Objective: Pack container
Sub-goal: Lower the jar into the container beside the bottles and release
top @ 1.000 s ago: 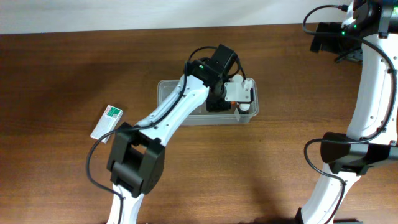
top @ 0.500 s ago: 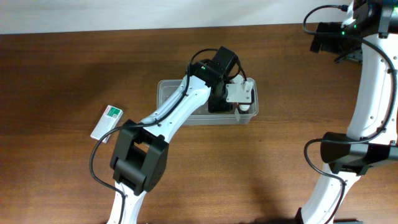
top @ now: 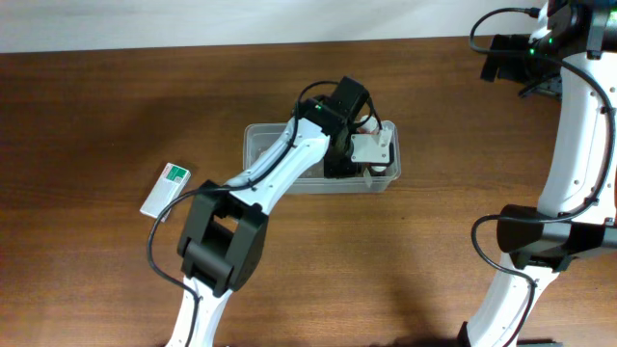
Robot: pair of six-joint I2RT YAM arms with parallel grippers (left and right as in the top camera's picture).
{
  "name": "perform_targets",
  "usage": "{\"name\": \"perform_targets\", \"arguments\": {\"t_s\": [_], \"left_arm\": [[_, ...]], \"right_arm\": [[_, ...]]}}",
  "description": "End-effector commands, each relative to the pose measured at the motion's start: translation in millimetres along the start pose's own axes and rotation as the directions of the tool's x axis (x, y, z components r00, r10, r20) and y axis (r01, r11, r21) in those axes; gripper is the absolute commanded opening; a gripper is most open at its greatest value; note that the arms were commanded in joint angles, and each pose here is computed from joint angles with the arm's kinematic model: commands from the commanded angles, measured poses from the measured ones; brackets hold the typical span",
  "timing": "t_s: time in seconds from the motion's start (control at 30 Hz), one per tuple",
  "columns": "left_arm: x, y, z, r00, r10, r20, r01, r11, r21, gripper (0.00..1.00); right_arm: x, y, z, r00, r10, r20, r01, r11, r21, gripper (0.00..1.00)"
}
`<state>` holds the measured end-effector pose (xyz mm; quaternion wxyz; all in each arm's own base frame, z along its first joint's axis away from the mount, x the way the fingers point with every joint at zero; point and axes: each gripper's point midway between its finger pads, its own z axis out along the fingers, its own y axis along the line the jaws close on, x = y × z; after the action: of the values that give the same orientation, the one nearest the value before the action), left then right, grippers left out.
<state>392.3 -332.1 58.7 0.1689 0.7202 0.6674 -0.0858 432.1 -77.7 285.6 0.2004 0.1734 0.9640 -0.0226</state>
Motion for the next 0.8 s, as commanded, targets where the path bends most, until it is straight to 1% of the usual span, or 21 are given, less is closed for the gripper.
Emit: {"name": "perform_targets", "arguments": {"t_s": [0.0,0.4,0.43,0.5,0.7,0.73,0.77], "left_arm": [[-2.0,-4.3,8.8,1.000,0.019,0.016,-0.020,0.999,0.025,0.16],[-3.6,-0.9,11.0,0.999,0.022,0.024,-0.023,1.000,0.013,0.17],[-3.7,-0.8,11.0,0.999,0.023,0.024,-0.023,1.000,0.012,0.22],[-3.7,-0.8,11.0,0.999,0.023,0.024,-0.023,1.000,0.012,0.27],[-3.6,-0.9,11.0,0.999,0.022,0.024,-0.023,1.000,0.013,0.29],[-3.6,-0.9,11.0,0.999,0.022,0.024,-0.023,1.000,0.013,0.33],[-3.7,-0.8,11.0,0.999,0.023,0.024,-0.023,1.000,0.012,0.34]], "right_arm": [[-1.9,-1.3,-7.0,1.000,0.010,0.020,-0.010,1.000,0.002,0.98],[-1.9,-1.3,-7.0,1.000,0.010,0.020,-0.010,1.000,0.002,0.98],[-1.8,-1.2,-7.0,1.000,0.010,0.020,-0.010,1.000,0.001,0.98],[-1.9,-1.3,-7.0,1.000,0.010,0.020,-0.010,1.000,0.002,0.98],[-1.8,-1.2,-7.0,1.000,0.010,0.020,-0.010,1.000,0.001,0.98],[-1.9,-1.2,-7.0,1.000,0.010,0.020,-0.010,1.000,0.001,0.98],[-1.9,-1.3,-7.0,1.000,0.010,0.020,-0.010,1.000,0.002,0.98]]}}
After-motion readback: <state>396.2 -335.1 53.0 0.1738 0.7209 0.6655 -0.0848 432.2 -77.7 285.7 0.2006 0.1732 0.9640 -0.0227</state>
